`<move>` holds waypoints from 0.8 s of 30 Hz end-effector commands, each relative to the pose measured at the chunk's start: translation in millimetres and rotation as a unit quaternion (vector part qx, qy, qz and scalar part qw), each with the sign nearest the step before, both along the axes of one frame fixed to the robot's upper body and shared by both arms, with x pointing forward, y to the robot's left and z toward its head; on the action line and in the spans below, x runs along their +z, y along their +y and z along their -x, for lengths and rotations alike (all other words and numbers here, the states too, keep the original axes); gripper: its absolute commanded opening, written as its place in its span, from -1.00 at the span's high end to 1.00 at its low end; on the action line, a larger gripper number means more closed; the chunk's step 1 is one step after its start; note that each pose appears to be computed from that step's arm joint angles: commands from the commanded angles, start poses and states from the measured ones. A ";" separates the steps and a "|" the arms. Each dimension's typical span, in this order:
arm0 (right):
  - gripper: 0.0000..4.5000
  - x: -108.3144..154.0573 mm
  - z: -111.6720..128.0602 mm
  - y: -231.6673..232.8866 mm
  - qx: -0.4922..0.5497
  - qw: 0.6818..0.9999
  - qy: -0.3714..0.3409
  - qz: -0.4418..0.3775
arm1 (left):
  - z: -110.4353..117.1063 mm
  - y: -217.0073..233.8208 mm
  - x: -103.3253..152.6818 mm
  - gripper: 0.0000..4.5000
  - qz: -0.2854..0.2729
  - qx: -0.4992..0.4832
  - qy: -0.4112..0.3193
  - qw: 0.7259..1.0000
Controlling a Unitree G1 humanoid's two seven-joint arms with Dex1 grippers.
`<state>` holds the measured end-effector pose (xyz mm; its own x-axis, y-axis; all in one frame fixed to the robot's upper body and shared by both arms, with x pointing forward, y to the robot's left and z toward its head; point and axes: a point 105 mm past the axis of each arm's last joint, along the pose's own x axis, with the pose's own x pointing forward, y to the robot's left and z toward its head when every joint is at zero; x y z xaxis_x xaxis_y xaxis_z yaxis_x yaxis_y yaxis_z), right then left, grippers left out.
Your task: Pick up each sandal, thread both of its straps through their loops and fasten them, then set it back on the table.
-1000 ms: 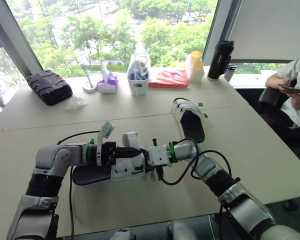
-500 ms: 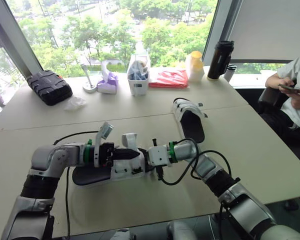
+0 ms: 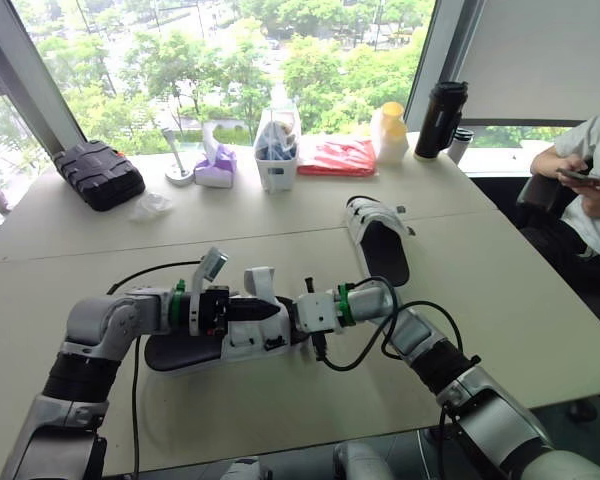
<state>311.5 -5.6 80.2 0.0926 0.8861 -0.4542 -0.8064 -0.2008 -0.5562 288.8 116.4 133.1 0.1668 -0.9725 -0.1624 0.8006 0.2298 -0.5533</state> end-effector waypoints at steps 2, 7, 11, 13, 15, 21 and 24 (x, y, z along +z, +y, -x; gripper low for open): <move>1.00 -42.6 11.0 -12.0 -0.007 0.996 0.050 0.074 | 2.0 -0.2 -7.4 0.98 -0.022 -0.006 -0.020 1.000; 1.00 -42.8 10.9 -12.4 -0.007 0.996 0.050 0.074 | 3.7 2.1 -8.3 0.98 -0.027 -0.013 -0.052 0.998; 1.00 -42.7 10.7 -12.3 -0.007 0.996 0.050 0.074 | 8.2 -0.3 -4.8 0.98 -0.018 -0.027 -0.079 0.996; 1.00 -42.7 11.0 -12.5 -0.007 0.996 0.051 0.074 | 10.2 -2.3 -2.1 0.98 -0.013 -0.034 -0.100 0.994; 1.00 -42.7 11.3 -12.5 -0.007 0.996 0.051 0.074 | 10.1 -3.0 -0.7 0.98 -0.009 -0.033 -0.109 0.993; 1.00 -42.7 11.3 -11.8 -0.007 0.996 0.051 0.074 | 8.7 -5.6 2.7 0.98 -0.006 -0.030 -0.171 0.985; 1.00 -43.0 11.7 -11.7 -0.006 0.996 0.052 0.074 | 5.5 -2.1 -2.9 0.98 -0.025 -0.024 -0.198 0.980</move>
